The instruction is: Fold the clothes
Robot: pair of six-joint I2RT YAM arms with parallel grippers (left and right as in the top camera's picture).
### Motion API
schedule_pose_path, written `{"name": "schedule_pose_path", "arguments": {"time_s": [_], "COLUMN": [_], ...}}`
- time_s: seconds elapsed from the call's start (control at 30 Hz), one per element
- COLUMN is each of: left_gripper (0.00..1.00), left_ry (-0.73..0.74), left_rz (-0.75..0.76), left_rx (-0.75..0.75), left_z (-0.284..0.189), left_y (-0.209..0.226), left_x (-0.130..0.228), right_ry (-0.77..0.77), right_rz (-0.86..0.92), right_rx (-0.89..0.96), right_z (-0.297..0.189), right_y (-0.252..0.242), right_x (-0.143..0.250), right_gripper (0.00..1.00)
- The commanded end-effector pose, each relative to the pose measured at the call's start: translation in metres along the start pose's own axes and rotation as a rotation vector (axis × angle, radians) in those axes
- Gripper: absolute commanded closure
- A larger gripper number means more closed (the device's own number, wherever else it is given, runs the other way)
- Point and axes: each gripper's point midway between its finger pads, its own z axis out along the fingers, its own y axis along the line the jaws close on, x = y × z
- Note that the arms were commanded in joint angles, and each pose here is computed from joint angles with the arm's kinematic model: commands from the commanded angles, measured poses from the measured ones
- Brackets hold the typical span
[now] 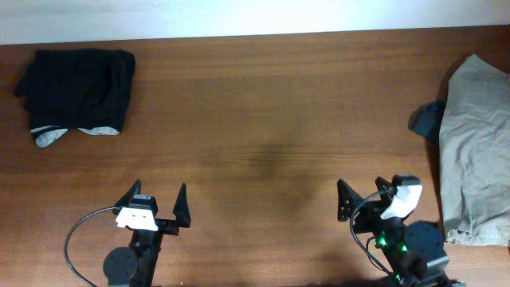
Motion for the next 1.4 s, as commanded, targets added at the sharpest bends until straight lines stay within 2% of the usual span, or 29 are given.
{"name": "schedule_pose_path", "arguments": {"time_s": [0.0, 0.07, 0.33, 1.37], "left_gripper": [0.01, 0.01, 0.01, 0.01], "left_ry": [0.001, 0.001, 0.001, 0.001], "left_rz": [-0.013, -0.013, -0.013, -0.013], "left_rx": [-0.008, -0.008, -0.008, -0.008], "left_z": [0.000, 0.000, 0.000, 0.000], "left_y": [0.002, 0.002, 0.002, 0.002], "left_x": [0.002, 0.002, 0.002, 0.002], "right_ry": [-0.077, -0.099, -0.021, -0.022], "right_rz": [0.022, 0.026, 0.035, 0.035], "right_rx": [-0.015, -0.001, 0.016, 0.015], "right_z": [-0.002, -0.002, 0.015, 0.015], "right_y": [-0.011, -0.017, -0.031, -0.031], "right_x": [0.005, 0.008, 0.045, 0.044], "right_gripper": [0.02, 0.01, 0.01, 0.01]}}
